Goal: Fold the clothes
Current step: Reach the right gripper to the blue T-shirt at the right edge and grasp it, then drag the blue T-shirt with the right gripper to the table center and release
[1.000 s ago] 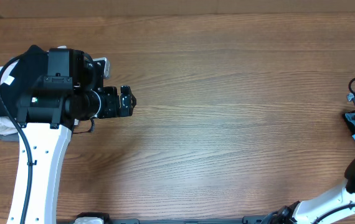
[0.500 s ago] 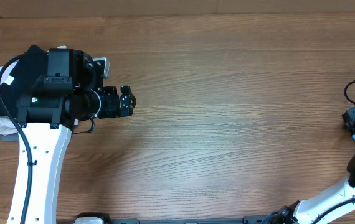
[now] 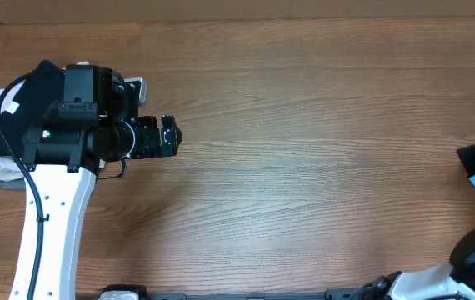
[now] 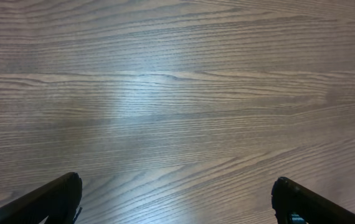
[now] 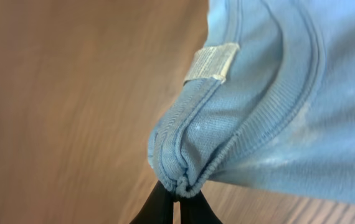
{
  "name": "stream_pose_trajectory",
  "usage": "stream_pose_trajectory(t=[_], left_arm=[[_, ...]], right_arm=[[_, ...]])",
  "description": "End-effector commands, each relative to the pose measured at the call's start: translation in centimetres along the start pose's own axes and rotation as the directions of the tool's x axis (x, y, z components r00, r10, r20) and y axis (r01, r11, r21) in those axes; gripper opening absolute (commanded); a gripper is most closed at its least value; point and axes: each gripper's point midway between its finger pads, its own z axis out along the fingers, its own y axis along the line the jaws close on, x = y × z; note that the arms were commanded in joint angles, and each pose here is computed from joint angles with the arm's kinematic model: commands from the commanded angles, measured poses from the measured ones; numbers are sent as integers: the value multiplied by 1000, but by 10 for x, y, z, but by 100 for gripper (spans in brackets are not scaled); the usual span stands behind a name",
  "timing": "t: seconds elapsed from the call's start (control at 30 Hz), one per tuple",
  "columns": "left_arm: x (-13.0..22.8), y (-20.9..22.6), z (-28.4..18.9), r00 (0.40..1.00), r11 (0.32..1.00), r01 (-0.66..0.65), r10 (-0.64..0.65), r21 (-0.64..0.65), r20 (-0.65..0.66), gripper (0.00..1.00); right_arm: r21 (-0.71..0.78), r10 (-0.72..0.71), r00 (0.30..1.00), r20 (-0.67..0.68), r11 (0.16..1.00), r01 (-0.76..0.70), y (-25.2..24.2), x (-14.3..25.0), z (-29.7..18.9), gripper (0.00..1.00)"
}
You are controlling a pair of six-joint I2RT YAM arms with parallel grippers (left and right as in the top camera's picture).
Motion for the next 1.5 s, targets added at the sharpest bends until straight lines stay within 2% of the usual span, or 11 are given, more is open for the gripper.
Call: stream_pose_trajectory(t=[0.0,0.17,0.33,0.5,0.73,0.83,0.93,1.03,1.13,1.3,1.47], left_arm=[[-6,-3,-5,1000,1000,8,-8,12,17,100],[-3,-3,-5,1000,1000,12,-12,10,6,100],[0,-2,-6,1000,1000,15,-15,8,-7,100],[4,-1,-6,1000,1000,17,-17,3,-20,100],[0,-1,-9,1000,1000,8,-8,-5,-6,100],[-4,3,-12,1000,999,5,-4,-32,12,100],[-8,3,-15,1000,999,1,0,-40,28,100],[-9,2,-16,999,999,-1,2,-38,34,100],[-9,2,-16,999,999,-1,2,-38,32,100],[-7,0,-16,1000,1000,0,1,-24,24,100],[-6,-15,-16,1000,999,-12,11,52,16,100]], right_arm=[[-178,-108,991,-77,980,93,55,29,-15,4],[-233,-295,942,-158,939,255,99,89,-15,4],[-336,-514,832,-209,836,433,156,178,-25,4],[-473,-741,641,-199,645,600,202,293,-52,4],[-617,-935,331,-126,335,712,207,444,-106,7],[-606,-972,226,-68,221,765,195,487,-122,19],[-528,-984,179,-2,153,836,189,500,-124,39],[-444,-980,193,39,156,882,191,489,-119,50],[-404,-964,263,27,230,885,200,459,-106,59],[-328,-853,519,-44,503,799,211,362,-67,66],[-255,-698,709,-98,707,660,199,264,-21,70]])
